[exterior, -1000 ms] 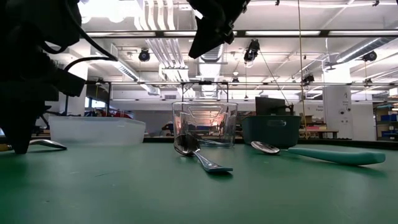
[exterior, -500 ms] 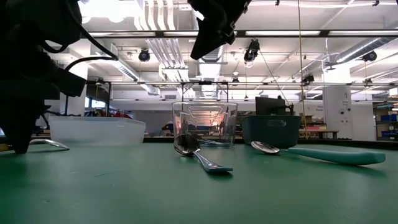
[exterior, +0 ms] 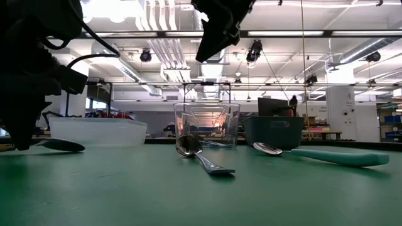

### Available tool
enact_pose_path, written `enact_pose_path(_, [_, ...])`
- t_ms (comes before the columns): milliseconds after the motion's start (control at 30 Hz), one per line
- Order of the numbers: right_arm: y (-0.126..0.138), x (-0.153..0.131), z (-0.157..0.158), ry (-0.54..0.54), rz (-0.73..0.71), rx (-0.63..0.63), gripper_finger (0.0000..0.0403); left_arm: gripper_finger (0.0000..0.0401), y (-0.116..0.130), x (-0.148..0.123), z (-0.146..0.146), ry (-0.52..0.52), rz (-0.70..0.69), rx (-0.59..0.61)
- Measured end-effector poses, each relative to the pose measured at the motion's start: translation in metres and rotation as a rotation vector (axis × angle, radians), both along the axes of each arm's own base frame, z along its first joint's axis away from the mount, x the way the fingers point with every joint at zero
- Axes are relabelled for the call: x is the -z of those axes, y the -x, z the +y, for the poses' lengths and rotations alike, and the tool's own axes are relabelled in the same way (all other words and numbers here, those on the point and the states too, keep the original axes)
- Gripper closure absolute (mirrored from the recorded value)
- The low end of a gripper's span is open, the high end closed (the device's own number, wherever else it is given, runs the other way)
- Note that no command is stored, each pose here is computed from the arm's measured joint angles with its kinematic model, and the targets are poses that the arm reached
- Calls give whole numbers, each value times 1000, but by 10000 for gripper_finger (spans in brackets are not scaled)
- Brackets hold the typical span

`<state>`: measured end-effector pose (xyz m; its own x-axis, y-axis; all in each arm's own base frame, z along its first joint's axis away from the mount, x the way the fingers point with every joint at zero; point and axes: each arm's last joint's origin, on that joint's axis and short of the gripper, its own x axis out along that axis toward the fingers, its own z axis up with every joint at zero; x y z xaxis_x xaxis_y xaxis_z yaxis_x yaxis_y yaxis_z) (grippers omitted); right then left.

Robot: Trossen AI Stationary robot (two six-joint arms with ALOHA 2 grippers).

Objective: Sort silverware by color (type)
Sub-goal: Put the yellow spoon into the blue bin

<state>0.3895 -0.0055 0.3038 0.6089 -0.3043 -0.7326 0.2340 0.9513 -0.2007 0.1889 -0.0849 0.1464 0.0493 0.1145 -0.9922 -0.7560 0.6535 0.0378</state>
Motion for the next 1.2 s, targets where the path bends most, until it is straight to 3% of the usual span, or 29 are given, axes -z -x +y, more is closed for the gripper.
enact_pose_path(233, [0, 0, 1, 0, 3, -2, 329, 400, -6, -12, -2, 3, -56, 77])
enact_pose_path(433, [0, 0, 5, 8, 7, -25, 332, 400, -15, -51, -3, -57, -243, 186])
enact_pose_path(733, [6, -3, 24, 3, 1, -71, 333, 400, -6, -104, 5, -107, -496, 202])
enact_pose_path(900, [14, -5, 30, -8, -12, -75, 330, 401, -1, -93, 6, -82, -481, 209])
enact_pose_path(1200, [25, 4, 30, -34, 3, -40, 331, 397, -6, -47, 3, -67, -404, 170])
